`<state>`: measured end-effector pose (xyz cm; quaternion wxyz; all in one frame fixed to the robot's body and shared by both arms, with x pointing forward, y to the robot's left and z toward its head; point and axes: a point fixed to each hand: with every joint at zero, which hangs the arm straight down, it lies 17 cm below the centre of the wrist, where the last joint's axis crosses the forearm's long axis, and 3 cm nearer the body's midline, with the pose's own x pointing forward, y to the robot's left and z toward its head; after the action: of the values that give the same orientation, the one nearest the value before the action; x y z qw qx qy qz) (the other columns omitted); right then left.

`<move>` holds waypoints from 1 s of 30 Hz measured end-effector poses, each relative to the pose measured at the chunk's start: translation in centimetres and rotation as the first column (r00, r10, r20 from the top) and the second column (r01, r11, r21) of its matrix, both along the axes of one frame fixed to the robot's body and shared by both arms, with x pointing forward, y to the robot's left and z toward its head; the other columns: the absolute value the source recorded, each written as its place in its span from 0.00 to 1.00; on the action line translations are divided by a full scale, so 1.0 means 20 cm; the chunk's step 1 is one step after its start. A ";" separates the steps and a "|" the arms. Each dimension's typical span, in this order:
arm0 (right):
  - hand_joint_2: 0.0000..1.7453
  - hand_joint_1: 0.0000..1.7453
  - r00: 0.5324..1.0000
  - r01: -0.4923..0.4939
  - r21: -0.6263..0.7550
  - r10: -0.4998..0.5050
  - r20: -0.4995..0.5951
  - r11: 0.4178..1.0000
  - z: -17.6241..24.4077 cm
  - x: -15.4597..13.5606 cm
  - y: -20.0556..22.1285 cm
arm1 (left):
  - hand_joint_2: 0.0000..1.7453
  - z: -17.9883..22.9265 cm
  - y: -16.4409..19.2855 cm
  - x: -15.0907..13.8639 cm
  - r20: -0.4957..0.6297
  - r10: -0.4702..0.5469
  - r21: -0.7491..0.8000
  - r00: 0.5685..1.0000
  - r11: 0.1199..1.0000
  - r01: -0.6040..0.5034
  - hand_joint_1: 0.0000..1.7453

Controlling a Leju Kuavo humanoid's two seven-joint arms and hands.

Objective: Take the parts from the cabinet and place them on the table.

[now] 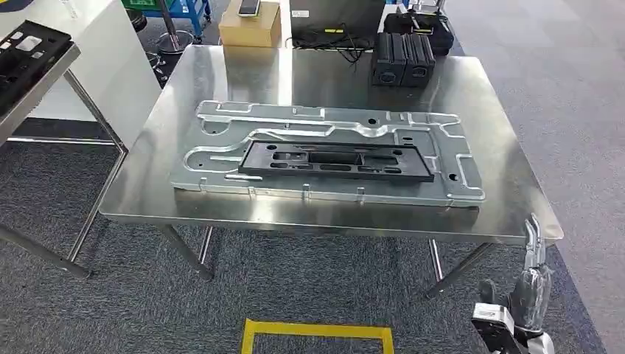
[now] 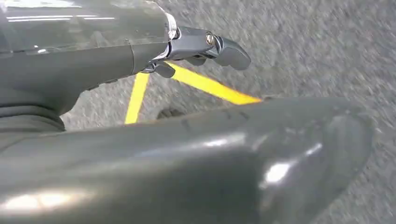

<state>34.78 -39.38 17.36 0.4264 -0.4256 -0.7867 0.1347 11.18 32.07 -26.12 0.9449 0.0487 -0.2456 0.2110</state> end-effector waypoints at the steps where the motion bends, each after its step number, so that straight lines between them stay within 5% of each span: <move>1: 0.00 0.00 0.999 0.023 0.013 -0.022 -0.044 1.000 -0.09 0.00 -0.04 | 0.00 0.00 0.00 0.00 -0.001 0.000 -0.001 1.000 1.000 0.000 0.00; 7: 0.00 0.00 0.917 0.207 0.073 -0.167 -0.363 0.976 -0.72 -0.11 -0.37 | 0.00 0.00 -0.02 -0.02 -0.006 -0.003 -0.006 1.000 1.000 0.003 0.00; 11: 0.00 0.00 0.752 0.374 0.142 -0.210 -0.625 0.917 -1.26 -0.40 -0.53 | 0.00 -0.01 -0.03 -0.04 -0.012 -0.007 -0.008 1.000 1.000 0.007 0.00; 16: 0.00 0.00 0.558 0.479 0.170 -0.149 -0.816 0.861 -1.67 -0.72 -0.45 | 0.00 -0.02 -0.05 -0.08 -0.025 -0.002 -0.012 1.000 1.000 0.002 0.00; 17: 1.00 0.00 0.509 0.499 0.169 -0.130 -0.851 0.850 -1.74 -0.78 -0.42 | 0.00 -0.02 -0.05 -0.08 -0.025 -0.002 -0.011 1.000 1.000 0.002 0.00; 22: 1.00 0.00 0.268 0.590 0.201 0.046 -0.962 0.782 -2.04 -1.03 -0.14 | 0.00 -0.02 -0.05 -0.07 -0.024 -0.011 -0.007 1.000 1.000 0.011 0.00; 30: 1.00 0.00 -0.077 0.723 0.186 0.345 -0.935 0.665 -2.26 -1.37 0.26 | 0.00 -0.01 -0.07 -0.05 -0.021 -0.041 -0.016 0.999 0.999 0.041 0.00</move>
<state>7.41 -34.13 -27.81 0.9856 -0.1170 -0.1210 0.0155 10.13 30.61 -26.39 0.9519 0.0385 -0.2347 0.1929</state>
